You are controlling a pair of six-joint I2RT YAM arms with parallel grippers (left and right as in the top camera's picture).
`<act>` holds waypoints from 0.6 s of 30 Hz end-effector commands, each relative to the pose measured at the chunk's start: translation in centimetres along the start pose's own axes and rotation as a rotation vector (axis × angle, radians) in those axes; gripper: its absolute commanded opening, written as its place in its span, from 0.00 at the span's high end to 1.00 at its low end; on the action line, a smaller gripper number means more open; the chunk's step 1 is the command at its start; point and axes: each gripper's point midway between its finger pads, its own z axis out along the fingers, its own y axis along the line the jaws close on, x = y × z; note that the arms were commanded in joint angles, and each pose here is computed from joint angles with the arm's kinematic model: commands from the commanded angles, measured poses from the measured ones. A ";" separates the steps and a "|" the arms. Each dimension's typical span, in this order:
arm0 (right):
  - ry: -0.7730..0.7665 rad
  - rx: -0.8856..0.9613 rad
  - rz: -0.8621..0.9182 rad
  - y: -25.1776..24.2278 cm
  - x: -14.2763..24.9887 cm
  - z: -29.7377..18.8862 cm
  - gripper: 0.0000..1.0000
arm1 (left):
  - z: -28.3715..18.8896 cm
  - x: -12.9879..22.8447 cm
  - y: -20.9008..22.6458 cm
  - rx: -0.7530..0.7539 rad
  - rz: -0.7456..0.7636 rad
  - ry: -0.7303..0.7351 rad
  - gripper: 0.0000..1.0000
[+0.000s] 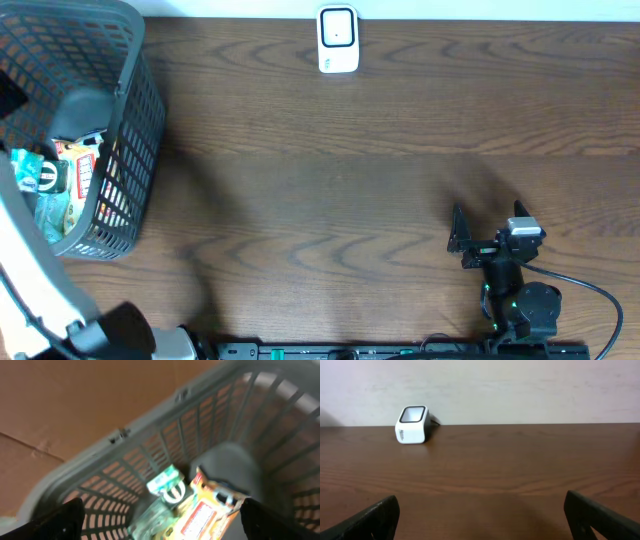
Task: Scan the item barcode
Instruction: 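Reach the left gripper into the basket and grasp the yellow snack bag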
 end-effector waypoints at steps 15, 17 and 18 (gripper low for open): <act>-0.001 -0.005 -0.008 0.1 0.0 0.0 0.01 | 9.9 10.6 -5.5 0.129 0.197 0.448 0.03; -0.001 -0.005 -0.008 0.1 0.0 0.0 0.01 | 11.0 11.6 -6.1 0.140 0.226 0.485 0.02; -0.001 -0.005 -0.008 0.1 0.0 0.0 0.01 | 11.6 12.1 -6.4 0.142 0.242 0.503 0.02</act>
